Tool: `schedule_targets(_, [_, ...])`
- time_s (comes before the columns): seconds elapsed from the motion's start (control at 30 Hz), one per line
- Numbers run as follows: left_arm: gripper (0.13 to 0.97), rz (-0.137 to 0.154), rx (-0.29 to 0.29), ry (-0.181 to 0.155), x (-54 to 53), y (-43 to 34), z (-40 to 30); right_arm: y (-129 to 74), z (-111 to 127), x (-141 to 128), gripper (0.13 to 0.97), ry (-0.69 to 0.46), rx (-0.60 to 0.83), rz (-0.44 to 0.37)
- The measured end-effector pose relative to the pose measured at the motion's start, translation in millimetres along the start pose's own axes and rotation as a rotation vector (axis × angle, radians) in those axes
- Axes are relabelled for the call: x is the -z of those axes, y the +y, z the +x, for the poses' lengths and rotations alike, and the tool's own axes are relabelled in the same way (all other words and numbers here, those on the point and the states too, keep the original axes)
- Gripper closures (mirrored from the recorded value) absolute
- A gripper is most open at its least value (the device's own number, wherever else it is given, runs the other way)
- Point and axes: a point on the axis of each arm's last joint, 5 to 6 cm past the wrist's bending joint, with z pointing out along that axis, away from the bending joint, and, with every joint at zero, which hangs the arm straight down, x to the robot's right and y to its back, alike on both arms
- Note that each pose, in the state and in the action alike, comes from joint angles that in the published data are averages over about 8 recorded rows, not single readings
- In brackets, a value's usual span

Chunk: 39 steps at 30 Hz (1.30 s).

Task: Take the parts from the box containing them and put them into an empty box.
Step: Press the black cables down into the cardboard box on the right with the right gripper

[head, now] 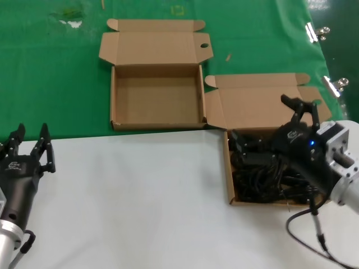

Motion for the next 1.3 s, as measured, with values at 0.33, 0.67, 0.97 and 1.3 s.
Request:
schedule_targets(0.33, [0.845,0.0,0.0,0.0,0.0,0.0,0.0,-22,50,0,0.13,-0.19,0.277,-0.005])
schedule_targets(0.67, [0.935,0.0,0.0,0.0,0.0,0.0,0.0,-44,96,1,0.13,-0.414,0.638,-0.002])
schedule_targets(0.97, [0.957,0.0,0.0,0.0,0.0,0.0,0.0,-62,134,-12,0.13,-0.59,0.965,0.035])
schedule_targets(1.3, [0.957,0.0,0.0,0.0,0.0,0.0,0.0,-73,171,-36,0.13,-0.75,1.233,0.088])
